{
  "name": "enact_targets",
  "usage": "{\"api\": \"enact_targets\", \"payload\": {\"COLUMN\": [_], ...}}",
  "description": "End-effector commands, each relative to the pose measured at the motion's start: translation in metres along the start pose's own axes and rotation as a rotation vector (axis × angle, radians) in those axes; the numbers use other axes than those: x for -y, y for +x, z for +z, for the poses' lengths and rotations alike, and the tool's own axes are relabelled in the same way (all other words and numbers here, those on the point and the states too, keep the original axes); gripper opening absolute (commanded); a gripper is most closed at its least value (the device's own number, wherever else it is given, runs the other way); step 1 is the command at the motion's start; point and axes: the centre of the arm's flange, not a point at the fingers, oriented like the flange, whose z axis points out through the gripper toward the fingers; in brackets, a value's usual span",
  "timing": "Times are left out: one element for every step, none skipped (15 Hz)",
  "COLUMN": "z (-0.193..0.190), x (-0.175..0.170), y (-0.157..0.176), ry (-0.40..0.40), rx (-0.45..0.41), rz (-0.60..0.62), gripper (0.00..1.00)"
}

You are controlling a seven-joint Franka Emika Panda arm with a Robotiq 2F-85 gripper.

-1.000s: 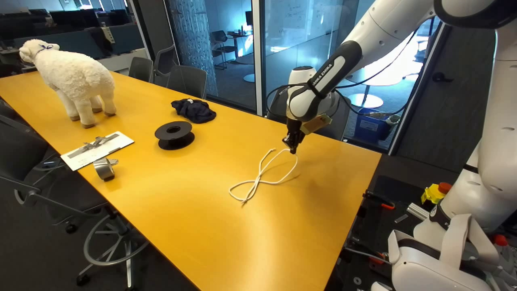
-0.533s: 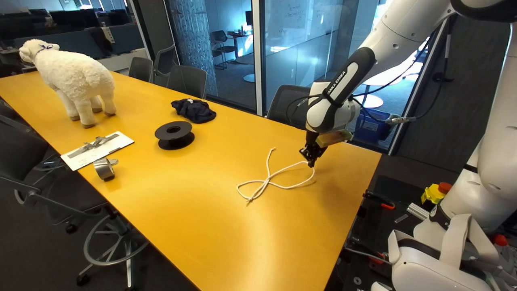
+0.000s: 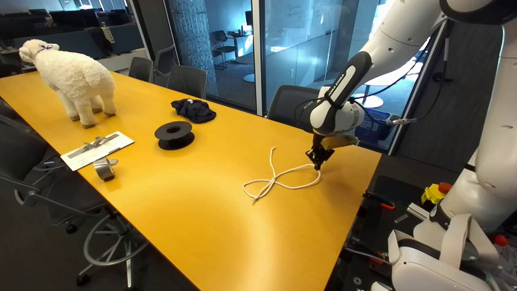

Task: Unfold the rope on the table

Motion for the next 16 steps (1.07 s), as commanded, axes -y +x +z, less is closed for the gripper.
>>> {"api": "enact_targets", "payload": {"z": [-0.003,-0.004,-0.007,-0.010,-0.014,-0.017,-0.021,-0.024,-0.027,-0.029,-0.031,-0.033,-0.034,-0.036,-0.035,-0.034], "x": [-0.002,0.000,0.004,0.008,0.014,0.019,0.030,0.037,0.050,0.061,0.076,0.087,0.101,0.112,0.126,0.138], "y": [0.008,0.009,0.010,0.012,0.015,0.017,0.020,0.023,0.026,0.028,0.029,0.030,0.031,0.031,0.029,0.027], "ry": [0.002,-0.004,-0.006,-0.016,-0.032,-0.040,-0.058,-0.068,-0.082,-0.090,-0.086,-0.088,-0.085,-0.074,-0.055,-0.041], "rx": [-0.040,-0.046,-0.050,-0.054,-0.058,-0.063,-0.070,-0.076,-0.082,-0.089,-0.094,-0.101,-0.106,-0.104,-0.092,-0.079], "rz": [-0.040,-0.053,-0.082,-0.114,-0.149,-0.184,-0.232,-0.274,-0.318,-0.361,-0.422,-0.463,-0.490,-0.515,-0.554,-0.609], "gripper": [0.29,0.29,0.36,0.44,0.52,0.59,0.66,0.74,0.81,0.88,0.96,1.00,1.00,1.00,1.00,1.00]}}
